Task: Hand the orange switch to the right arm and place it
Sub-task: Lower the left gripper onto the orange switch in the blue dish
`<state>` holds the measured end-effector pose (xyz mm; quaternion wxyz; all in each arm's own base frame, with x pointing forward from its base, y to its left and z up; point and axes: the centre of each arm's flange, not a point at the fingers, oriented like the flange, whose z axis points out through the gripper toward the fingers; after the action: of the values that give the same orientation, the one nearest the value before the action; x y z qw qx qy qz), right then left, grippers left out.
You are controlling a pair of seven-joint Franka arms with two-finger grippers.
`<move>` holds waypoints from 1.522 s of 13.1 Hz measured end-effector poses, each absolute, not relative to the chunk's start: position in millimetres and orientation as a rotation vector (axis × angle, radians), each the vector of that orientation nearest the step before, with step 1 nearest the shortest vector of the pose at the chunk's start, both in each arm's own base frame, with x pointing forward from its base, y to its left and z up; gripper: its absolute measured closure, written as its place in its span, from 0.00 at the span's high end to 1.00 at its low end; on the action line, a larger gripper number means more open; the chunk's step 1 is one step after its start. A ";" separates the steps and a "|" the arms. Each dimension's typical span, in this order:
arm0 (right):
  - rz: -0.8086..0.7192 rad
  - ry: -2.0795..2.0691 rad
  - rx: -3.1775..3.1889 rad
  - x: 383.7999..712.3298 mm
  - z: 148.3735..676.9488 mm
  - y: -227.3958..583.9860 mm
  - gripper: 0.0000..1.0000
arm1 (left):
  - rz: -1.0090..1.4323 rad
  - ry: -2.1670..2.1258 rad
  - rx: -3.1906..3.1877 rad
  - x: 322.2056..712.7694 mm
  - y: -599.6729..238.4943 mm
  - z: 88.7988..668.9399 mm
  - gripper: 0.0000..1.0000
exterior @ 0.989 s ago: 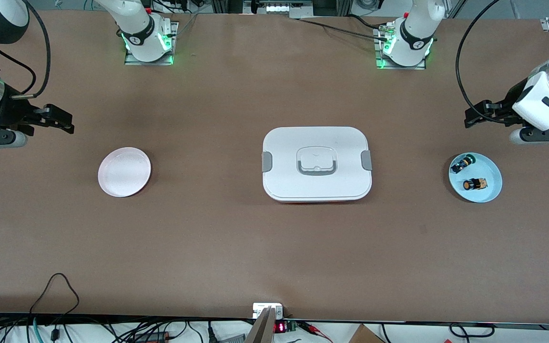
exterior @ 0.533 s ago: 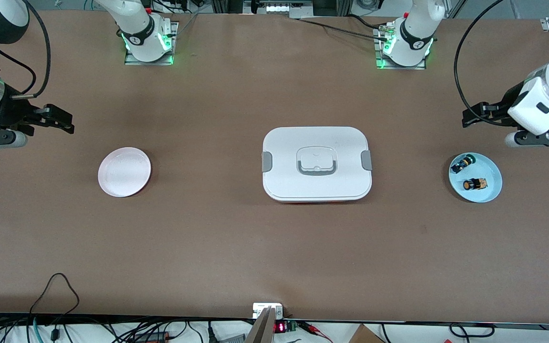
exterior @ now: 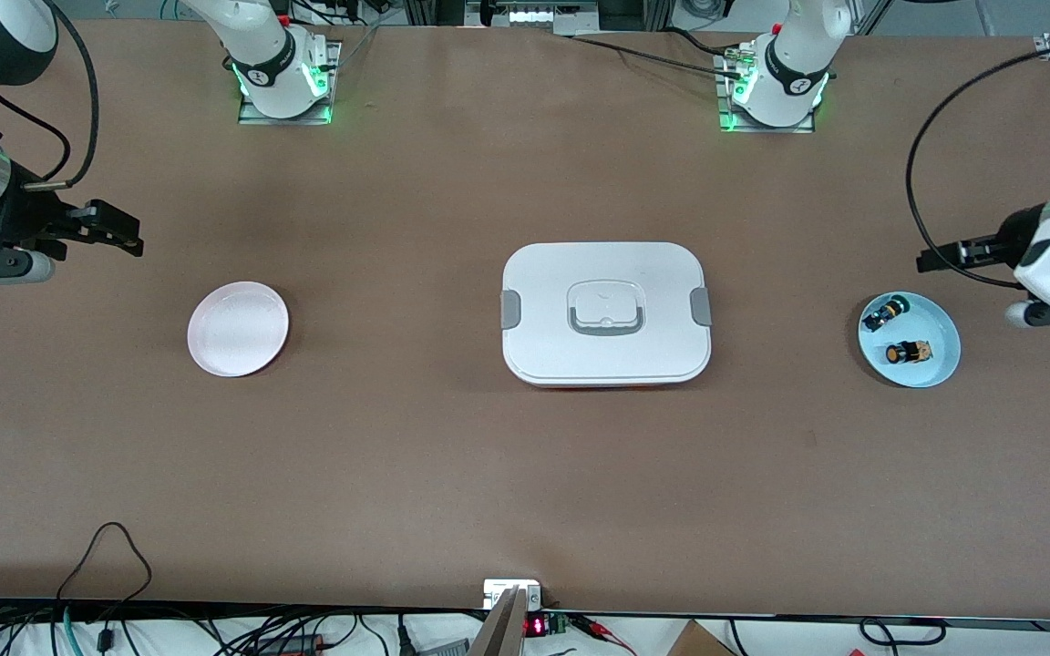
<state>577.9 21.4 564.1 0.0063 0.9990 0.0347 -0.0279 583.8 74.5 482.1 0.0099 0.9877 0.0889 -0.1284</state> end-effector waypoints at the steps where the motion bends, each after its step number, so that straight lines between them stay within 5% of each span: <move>1: -0.087 0.109 3.126 577.9 564.1 21.5 1.00 | -0.401 0.296 3.077 589.1 89.6 466.2 1.00; 9: -0.085 0.110 3.126 578.0 564.2 21.8 1.00 | -0.238 0.208 3.077 611.7 170.3 293.2 1.00; 20: -0.092 0.110 3.125 579.8 560.6 21.9 1.00 | -0.065 0.181 3.107 592.2 170.2 209.0 1.00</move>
<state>579.8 21.9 560.6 0.0065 0.9989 0.0350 -0.0293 592.2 170.2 209.0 0.0142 0.9980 0.0582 -0.0209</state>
